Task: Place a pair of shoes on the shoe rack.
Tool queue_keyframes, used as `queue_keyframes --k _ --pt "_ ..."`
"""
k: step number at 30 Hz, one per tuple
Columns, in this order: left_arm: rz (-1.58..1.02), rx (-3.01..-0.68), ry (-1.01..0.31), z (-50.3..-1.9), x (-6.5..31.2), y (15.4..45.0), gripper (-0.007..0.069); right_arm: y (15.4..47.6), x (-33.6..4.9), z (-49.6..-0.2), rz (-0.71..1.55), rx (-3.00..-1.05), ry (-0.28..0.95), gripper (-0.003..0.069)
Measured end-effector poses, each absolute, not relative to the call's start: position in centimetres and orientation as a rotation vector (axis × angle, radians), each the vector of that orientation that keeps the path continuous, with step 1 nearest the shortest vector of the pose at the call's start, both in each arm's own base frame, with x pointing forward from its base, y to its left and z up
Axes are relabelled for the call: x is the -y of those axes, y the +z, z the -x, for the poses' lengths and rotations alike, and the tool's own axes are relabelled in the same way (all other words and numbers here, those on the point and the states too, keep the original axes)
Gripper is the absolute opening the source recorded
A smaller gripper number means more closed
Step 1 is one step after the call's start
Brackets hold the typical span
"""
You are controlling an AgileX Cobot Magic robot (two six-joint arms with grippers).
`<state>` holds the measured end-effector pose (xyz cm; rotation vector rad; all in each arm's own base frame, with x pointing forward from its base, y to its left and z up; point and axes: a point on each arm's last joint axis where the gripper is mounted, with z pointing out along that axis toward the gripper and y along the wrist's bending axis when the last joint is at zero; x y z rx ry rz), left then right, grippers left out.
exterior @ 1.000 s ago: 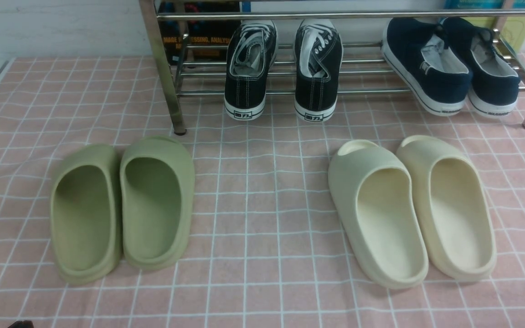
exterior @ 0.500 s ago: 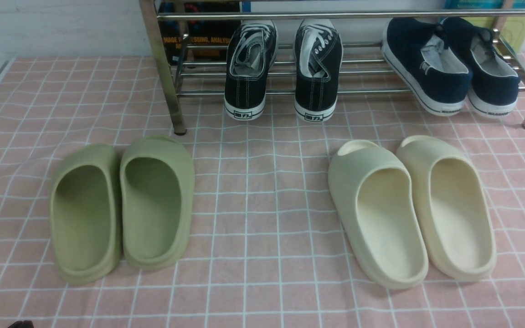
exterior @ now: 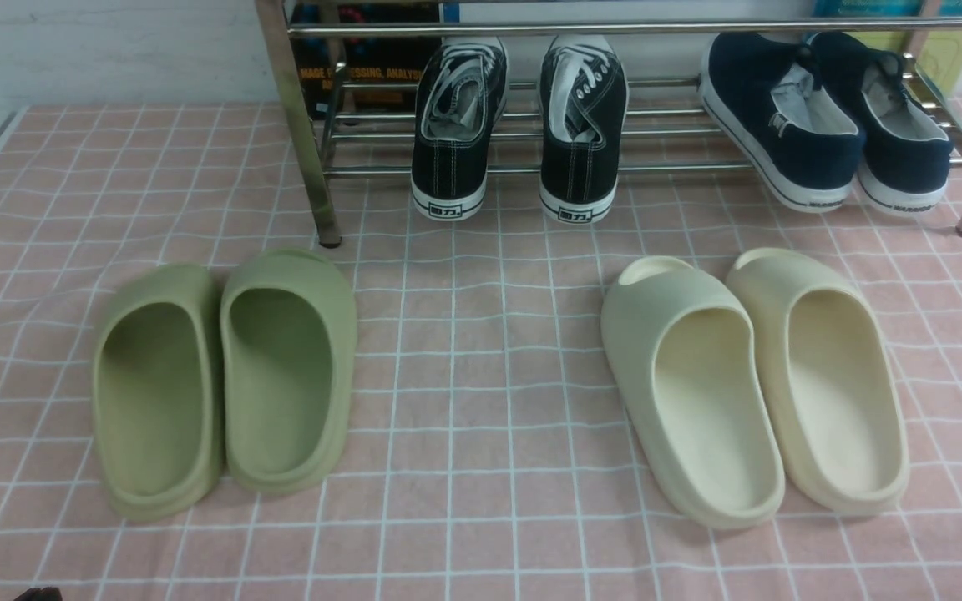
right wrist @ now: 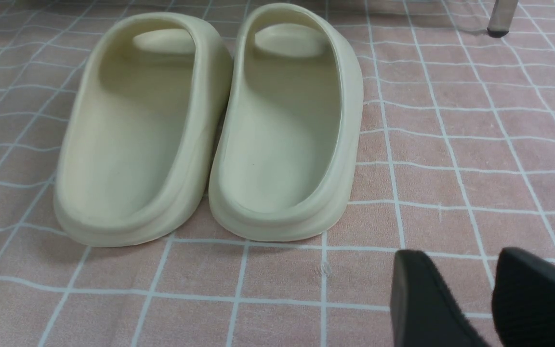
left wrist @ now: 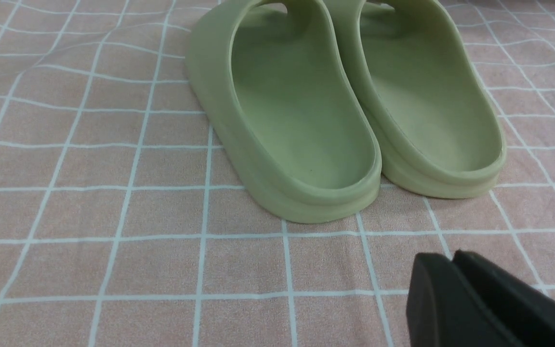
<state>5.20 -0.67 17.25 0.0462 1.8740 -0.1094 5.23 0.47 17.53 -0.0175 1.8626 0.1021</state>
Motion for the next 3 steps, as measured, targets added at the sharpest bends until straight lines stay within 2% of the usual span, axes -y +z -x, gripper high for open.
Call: queue_keyframes --k 3 --pt "-0.046 -1.874 -0.109 -5.2 0.67 17.25 0.006 17.53 -0.47 -5.23 0.017 -1.863 0.102 0.024"
